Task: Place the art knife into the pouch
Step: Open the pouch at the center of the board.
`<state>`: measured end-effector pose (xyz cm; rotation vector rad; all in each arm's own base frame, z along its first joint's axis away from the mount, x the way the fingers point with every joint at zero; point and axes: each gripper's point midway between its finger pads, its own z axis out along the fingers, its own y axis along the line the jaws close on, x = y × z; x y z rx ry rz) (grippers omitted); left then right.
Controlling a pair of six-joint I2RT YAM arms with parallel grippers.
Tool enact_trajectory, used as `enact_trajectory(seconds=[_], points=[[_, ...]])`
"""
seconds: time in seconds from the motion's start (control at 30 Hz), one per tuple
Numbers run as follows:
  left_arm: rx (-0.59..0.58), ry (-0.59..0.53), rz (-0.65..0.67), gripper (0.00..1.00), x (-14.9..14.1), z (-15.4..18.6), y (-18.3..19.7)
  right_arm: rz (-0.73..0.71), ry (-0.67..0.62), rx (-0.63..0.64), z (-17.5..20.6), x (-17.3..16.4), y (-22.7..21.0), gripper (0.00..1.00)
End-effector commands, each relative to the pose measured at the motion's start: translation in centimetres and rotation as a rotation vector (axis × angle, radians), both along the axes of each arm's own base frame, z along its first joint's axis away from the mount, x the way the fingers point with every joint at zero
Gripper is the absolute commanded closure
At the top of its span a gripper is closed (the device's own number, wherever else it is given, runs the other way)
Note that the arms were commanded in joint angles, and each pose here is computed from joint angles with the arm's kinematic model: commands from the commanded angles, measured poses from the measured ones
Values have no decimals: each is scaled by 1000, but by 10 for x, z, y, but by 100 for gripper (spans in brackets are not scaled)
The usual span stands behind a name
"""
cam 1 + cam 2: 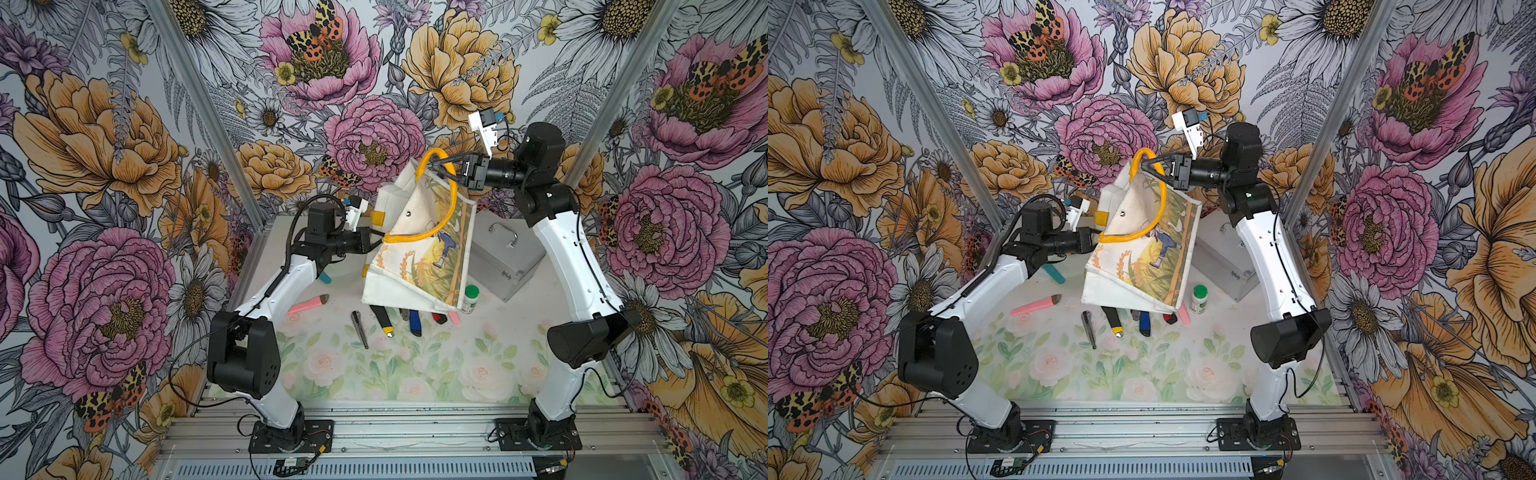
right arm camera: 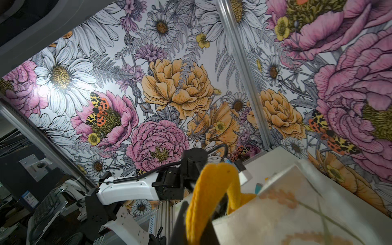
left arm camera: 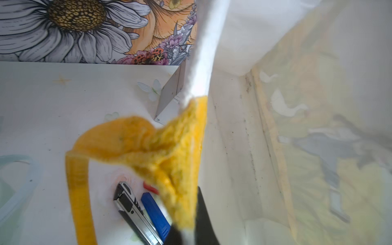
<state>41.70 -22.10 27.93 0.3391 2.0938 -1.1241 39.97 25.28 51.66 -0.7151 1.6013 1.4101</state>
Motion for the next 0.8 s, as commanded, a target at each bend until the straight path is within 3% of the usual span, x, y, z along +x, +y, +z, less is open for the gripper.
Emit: enact_trajectory(seconds=[0.0,0.2,0.4,0.6,0.77], points=[[118,-107,187,100,4,34,40,-196,-3,6,-3,26,-23,100],[286,-184,429,100,-6,56,93,-414,138,-74,-74,64,-42,100],[325,-234,537,100,-20,81,117,-521,225,-150,-128,82,-46,99],[337,-253,581,100,-21,90,121,-687,268,-251,-164,97,-71,64],[363,-254,597,100,-13,88,119,-814,247,-307,-166,92,-94,51]])
